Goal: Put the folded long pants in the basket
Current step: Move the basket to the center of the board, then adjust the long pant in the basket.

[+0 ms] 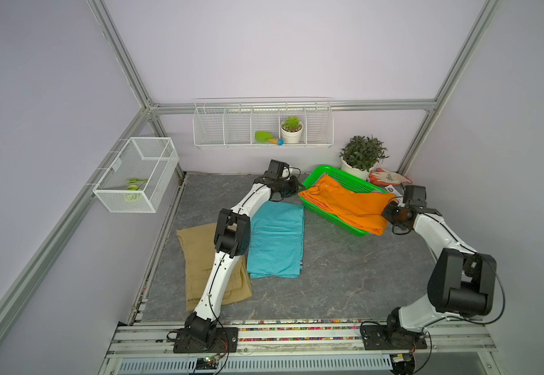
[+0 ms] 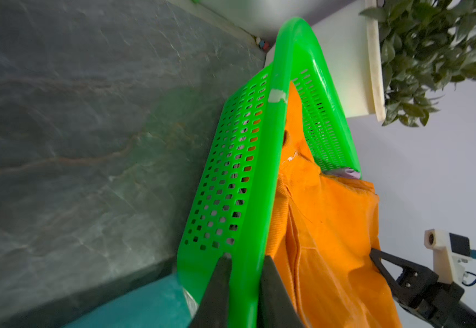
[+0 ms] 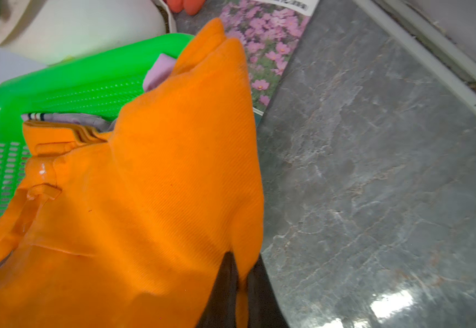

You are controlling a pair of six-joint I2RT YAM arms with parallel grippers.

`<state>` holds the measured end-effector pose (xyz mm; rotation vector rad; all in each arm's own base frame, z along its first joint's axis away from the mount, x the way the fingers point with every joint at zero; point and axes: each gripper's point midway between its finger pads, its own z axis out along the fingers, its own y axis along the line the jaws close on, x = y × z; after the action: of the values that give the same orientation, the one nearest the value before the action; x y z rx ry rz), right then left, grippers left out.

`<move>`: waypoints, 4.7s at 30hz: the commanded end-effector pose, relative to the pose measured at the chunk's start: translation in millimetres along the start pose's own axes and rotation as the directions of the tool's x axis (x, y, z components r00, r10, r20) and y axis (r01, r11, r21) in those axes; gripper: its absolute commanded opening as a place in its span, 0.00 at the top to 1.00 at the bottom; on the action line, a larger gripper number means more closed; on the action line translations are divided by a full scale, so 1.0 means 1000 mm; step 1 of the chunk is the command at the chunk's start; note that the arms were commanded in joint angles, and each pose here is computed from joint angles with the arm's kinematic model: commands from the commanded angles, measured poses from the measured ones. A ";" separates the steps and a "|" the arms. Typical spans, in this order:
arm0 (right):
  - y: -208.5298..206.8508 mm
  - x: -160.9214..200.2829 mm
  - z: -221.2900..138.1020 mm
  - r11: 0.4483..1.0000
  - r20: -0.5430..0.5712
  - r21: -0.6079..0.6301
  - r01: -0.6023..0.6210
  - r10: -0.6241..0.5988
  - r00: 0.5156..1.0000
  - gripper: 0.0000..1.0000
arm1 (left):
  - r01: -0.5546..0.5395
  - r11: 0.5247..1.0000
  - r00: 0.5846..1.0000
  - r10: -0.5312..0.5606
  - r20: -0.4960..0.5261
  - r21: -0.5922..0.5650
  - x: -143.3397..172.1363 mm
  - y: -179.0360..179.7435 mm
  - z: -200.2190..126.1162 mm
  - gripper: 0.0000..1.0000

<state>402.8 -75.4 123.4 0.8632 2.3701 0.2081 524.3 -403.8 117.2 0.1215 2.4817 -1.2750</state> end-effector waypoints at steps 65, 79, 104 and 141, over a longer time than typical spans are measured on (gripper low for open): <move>-0.001 0.092 -0.051 0.987 -0.152 -0.095 0.126 -0.140 0.978 1.00 | -0.172 0.755 0.957 -0.023 -0.288 -0.633 0.202 -0.021 -0.050 0.39; 0.003 0.097 -0.047 0.986 -0.174 -0.126 0.111 -0.132 0.976 1.00 | -0.176 0.701 0.951 -0.060 -0.303 -0.691 0.212 -0.003 -0.036 0.54; 0.008 0.078 -0.088 0.985 -0.054 -0.125 0.116 -0.124 0.991 1.00 | -0.228 0.776 0.973 0.192 -0.125 -0.589 0.165 -0.091 -0.080 1.00; 0.005 0.028 -0.077 0.993 0.084 -0.120 0.021 -0.010 0.996 1.00 | -0.115 0.736 0.983 0.180 0.028 -0.667 0.154 -0.056 -0.083 1.00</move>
<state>331.0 -38.8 153.9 0.7779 2.3747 0.3166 336.8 -389.6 115.7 0.1360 2.7100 -0.2186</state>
